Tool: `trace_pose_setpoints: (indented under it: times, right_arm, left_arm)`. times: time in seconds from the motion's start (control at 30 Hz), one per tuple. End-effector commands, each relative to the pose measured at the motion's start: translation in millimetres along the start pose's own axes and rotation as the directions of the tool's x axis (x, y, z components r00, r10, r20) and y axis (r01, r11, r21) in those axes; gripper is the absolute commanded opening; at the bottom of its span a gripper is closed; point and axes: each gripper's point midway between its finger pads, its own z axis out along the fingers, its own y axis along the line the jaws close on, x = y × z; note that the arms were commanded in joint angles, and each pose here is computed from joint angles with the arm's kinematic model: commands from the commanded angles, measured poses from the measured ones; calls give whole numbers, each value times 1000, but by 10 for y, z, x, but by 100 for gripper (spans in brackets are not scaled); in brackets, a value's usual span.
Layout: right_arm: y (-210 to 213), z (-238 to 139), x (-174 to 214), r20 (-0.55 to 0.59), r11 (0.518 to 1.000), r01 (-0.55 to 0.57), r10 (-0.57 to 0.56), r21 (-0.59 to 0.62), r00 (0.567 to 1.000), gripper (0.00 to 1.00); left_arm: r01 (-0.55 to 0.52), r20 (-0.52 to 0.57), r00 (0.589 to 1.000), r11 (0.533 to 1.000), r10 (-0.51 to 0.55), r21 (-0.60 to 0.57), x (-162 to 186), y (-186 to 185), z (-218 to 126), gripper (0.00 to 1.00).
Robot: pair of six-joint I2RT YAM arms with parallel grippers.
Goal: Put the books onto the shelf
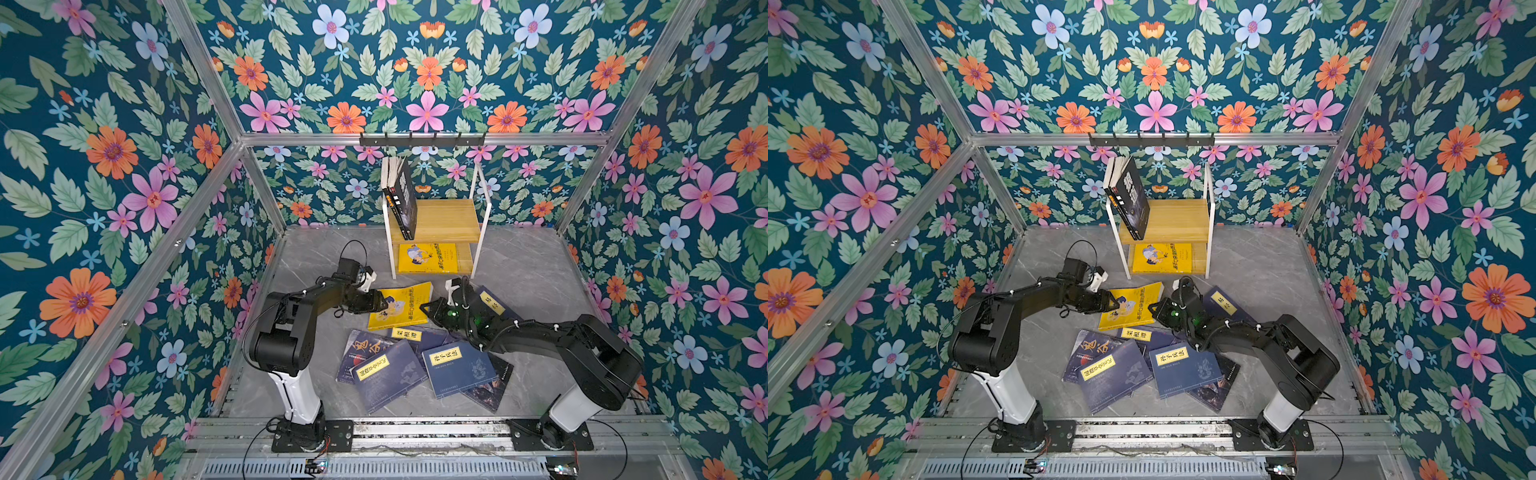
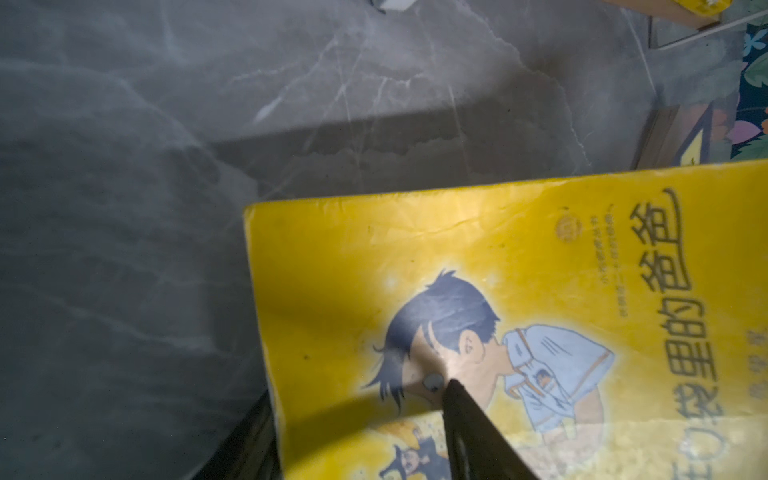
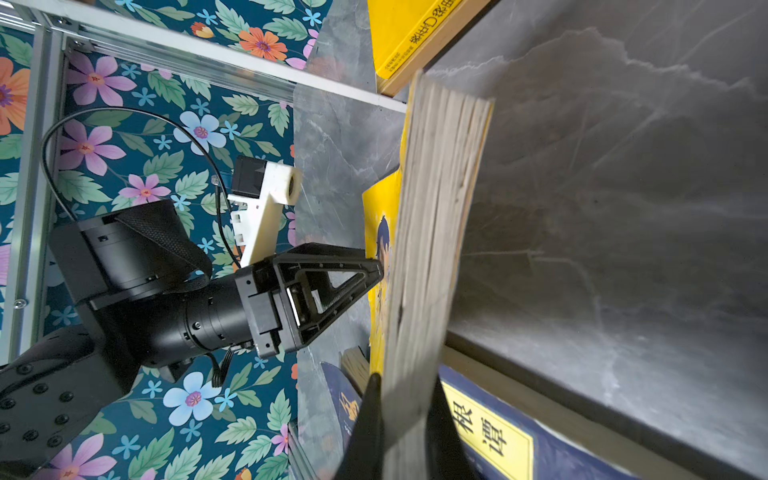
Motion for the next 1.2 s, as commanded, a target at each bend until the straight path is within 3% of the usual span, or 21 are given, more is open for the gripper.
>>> trace_pose_setpoints:
  times: [0.0, 0.47, 0.87, 1.17]
  right_arm:
    - [175, -78, -113, 46, 998, 4, -1, -71, 999, 0]
    - [83, -611, -337, 123, 998, 15, -8, -60, 992, 0]
    - [118, -1185, -627, 258, 997, 25, -7, -67, 966, 0]
    - [221, -1135, -820, 297, 988, 12, 35, -154, 954, 0]
  left_arm:
    - [-15, 0, 1000, 1000, 15, -4, 12, -29, -53, 65]
    - [-134, 128, 980, 978, 155, -160, -222, 126, -391, 97]
    - [-128, 202, 965, 972, 168, -196, -316, 253, -624, 100]
    - [-108, 244, 957, 973, 157, -202, -369, 310, -776, 100]
